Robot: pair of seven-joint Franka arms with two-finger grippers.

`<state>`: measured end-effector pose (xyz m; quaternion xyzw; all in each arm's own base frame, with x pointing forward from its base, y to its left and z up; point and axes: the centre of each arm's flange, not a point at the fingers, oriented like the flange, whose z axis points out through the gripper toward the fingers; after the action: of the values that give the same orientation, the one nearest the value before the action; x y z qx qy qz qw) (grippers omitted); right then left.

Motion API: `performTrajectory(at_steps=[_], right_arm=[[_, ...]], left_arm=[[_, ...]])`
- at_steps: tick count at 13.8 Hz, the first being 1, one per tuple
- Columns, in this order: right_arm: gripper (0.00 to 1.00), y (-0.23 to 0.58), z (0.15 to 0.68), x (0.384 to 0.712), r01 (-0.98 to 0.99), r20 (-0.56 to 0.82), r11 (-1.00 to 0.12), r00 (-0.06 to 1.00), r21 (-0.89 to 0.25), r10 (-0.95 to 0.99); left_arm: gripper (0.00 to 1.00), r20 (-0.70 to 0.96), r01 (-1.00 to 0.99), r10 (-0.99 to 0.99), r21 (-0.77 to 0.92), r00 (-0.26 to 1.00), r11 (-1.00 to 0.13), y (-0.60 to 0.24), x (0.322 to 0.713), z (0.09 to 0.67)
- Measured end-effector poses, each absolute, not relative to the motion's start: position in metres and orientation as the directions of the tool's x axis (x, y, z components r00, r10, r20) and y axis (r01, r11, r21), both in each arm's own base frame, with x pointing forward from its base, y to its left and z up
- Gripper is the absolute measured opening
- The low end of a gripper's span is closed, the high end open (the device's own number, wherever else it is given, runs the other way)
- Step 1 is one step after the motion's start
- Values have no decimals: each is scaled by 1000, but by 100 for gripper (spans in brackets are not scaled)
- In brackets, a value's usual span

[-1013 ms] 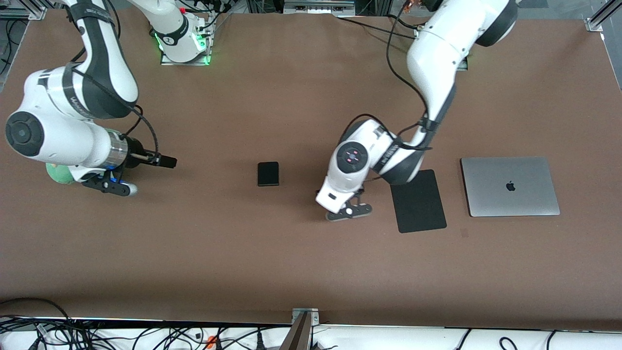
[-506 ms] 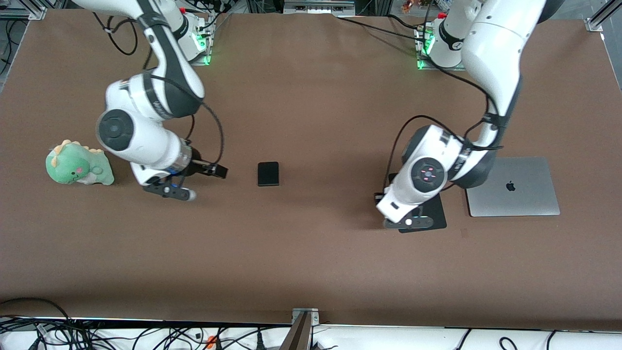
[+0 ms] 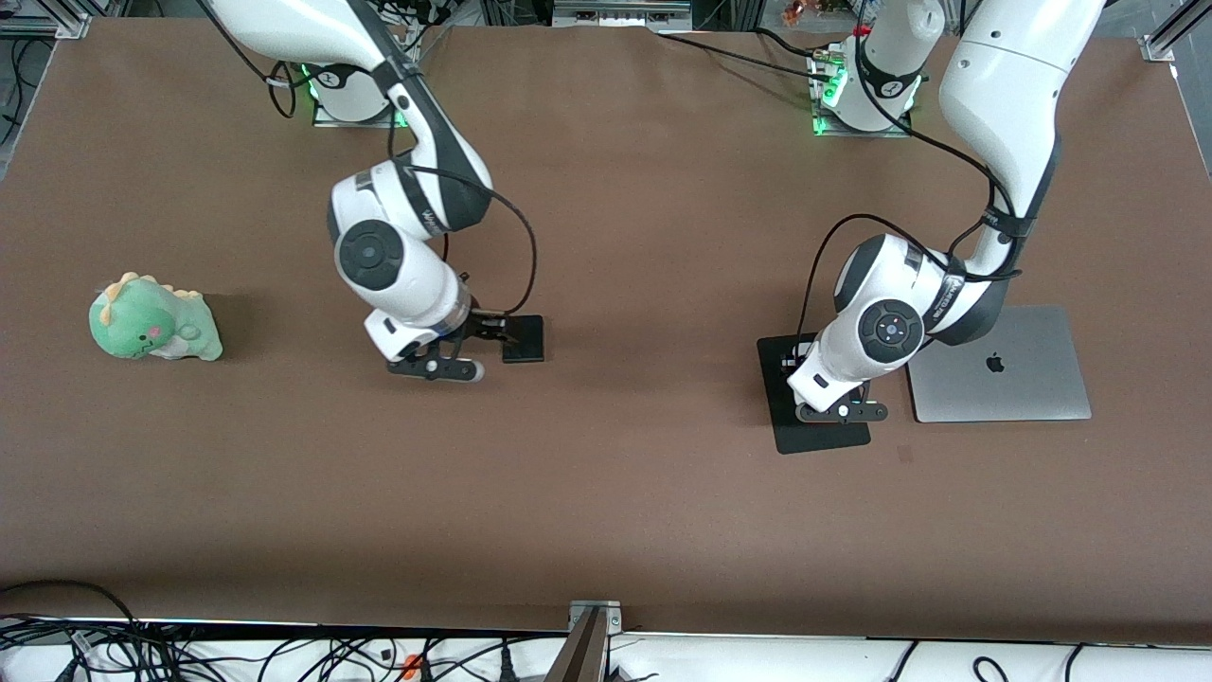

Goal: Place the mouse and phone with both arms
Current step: 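Lower the mouse onto the pad while the right gripper grasps the phone, then lift the phone with the right gripper while the left arm returns to rest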

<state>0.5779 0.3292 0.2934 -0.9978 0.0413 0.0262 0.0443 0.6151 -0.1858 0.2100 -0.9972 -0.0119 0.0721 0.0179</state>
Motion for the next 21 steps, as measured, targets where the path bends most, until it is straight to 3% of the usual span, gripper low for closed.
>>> performTrajectory(at_steps=[2, 3, 6, 7, 10, 13, 20, 21], right_arm=[[100, 340, 269, 561, -55, -32, -995, 998, -81, -52], [100, 343, 260, 554, -37, -27, -997, 999, -70, -35], [100, 356, 240, 540, 42, -10, -999, 999, -18, 42], [100, 361, 231, 536, 58, -1, -998, 998, -14, 58], [100, 373, 202, 530, 108, 34, -994, 994, 2, 108], [100, 371, 180, 531, 123, 53, -992, 991, 12, 124], [100, 367, 171, 532, 84, 55, -996, 995, 13, 85], [96, 367, 171, 533, 74, 56, -997, 996, 13, 74]], left_arm=[[62, -139, 26, 30, -32, 990, -999, -183, 615, 196], [68, -139, 30, 34, -32, 990, -999, -181, 616, 192], [98, -130, 52, 56, -29, 990, -998, -168, 622, 194], [100, -118, 62, 65, -26, 991, -998, -163, 627, 199], [100, -97, 90, 93, -31, 991, -995, -149, 648, 243], [100, -72, 79, 81, -40, 994, -996, -156, 657, 322], [100, -20, 55, 56, -64, 998, -996, -123, 602, 521], [100, -20, 55, 57, -56, 998, -997, -115, 594, 539]])
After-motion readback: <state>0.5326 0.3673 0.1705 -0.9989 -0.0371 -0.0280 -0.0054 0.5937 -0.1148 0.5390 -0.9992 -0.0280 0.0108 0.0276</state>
